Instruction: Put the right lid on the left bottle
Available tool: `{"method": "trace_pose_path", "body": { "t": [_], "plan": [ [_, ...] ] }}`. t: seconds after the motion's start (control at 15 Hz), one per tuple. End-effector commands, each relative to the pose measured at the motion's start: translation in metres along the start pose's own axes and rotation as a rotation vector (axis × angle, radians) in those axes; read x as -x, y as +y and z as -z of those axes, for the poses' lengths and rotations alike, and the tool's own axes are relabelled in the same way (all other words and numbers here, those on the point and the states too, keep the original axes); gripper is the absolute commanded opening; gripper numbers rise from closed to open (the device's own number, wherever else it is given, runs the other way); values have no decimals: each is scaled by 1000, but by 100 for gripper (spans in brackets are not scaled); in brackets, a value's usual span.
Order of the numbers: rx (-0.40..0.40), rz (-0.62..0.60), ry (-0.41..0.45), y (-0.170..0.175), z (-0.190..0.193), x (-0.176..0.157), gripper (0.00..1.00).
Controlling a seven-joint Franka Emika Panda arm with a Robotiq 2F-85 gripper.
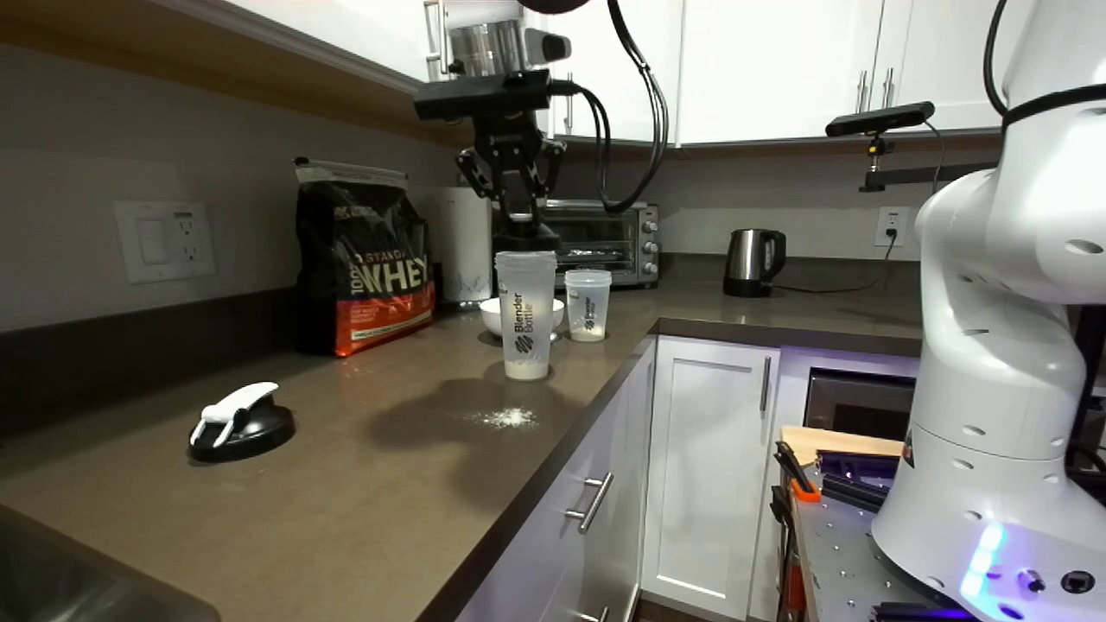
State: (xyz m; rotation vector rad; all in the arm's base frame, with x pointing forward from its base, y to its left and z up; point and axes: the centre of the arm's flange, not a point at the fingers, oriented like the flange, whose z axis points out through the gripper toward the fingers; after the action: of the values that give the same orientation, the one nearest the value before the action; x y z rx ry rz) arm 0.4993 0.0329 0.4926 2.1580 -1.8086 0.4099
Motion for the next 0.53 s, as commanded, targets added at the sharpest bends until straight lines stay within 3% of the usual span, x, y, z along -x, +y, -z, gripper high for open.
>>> {"method": "trace_pose_path", "body": {
  "t": [0.0,0.47],
  "plan": [
    [-12,-7,28,-7,-8,-6,13],
    [-13,-9,30,-15,-20,-13,13]
  ]
}}
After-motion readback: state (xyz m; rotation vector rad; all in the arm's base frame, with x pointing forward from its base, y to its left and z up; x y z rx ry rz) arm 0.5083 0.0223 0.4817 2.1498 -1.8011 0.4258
